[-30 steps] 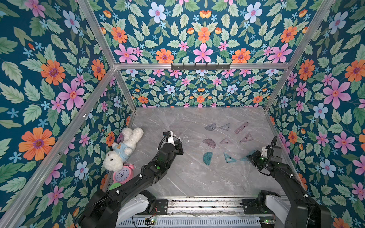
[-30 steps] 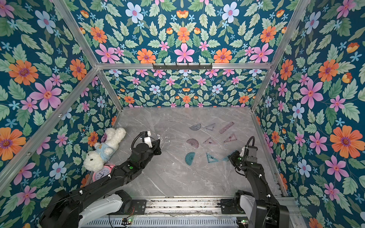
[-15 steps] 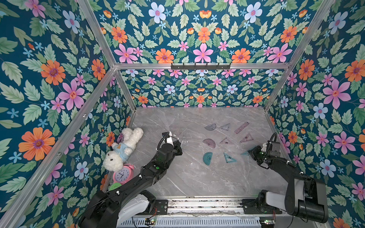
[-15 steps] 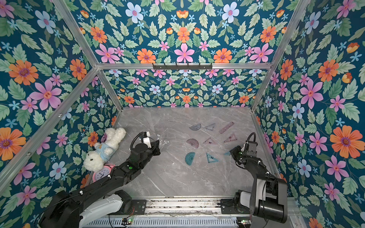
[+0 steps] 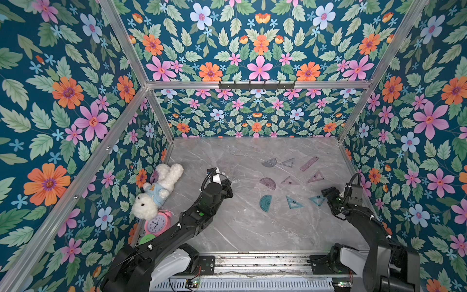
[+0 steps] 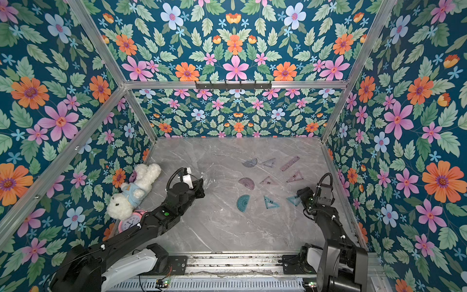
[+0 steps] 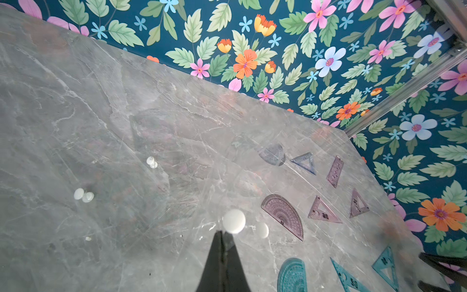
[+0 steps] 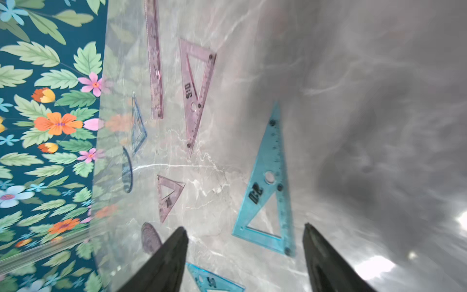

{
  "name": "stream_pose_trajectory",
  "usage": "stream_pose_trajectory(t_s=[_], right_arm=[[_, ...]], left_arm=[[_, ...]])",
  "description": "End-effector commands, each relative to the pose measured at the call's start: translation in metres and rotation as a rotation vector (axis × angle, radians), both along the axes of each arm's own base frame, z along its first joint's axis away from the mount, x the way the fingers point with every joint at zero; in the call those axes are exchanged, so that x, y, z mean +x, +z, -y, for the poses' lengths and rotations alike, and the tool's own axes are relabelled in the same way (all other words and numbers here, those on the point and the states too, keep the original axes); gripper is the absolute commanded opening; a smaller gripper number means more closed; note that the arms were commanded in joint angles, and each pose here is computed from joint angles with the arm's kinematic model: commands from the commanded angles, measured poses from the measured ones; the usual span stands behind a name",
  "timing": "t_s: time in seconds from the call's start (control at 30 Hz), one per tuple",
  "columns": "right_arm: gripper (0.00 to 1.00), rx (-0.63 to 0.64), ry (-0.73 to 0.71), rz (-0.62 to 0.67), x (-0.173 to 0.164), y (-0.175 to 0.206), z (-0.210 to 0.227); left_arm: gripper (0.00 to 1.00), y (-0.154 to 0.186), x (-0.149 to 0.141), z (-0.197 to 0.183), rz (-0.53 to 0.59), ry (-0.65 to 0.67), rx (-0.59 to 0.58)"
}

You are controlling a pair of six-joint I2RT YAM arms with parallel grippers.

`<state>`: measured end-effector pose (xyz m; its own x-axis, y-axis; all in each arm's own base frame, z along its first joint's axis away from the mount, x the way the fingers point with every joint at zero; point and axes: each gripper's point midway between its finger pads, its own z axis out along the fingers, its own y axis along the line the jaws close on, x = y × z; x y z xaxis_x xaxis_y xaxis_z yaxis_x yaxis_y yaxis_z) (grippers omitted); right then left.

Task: Open the ruler set and take out the ruler
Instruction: Place the ruler at the center of the board, then place the ruler set bag at the center of the board.

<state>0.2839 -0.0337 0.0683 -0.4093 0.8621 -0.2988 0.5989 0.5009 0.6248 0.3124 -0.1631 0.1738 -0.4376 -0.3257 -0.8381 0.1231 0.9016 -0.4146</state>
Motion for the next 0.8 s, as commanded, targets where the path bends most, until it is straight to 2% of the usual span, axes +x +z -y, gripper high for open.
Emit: stream_pose_trajectory(t_s=[0.0,0.43,0.6,0.67,0.77], right_arm=[[0.77,-0.088,-0.040,-0.067,-0.022,-0.005,0.012],[0.78,-0.077,0.024,-0.001,-0.020,0.012,0.001],[0.80,-0.070,0.051,0.005,-0.019,0.011,-0.003],[0.82,-0.067,0.061,0.008,-0.019,0.011,-0.004],[0.83,-0.056,0.079,0.011,-0.017,0.013,-0.008]], left_arm=[[0.00,-0.016,0.000,-0.008,-0.075,0.047,0.041],[0.00,-0.066,0.003,-0.016,-0.262,0.094,0.046],[0.52,-0.065,0.003,-0.012,-0.265,0.076,0.039],[0.66,-0.062,0.003,-0.014,-0.262,0.083,0.043],[0.79,-0.054,0.002,-0.016,-0.243,0.087,0.037]])
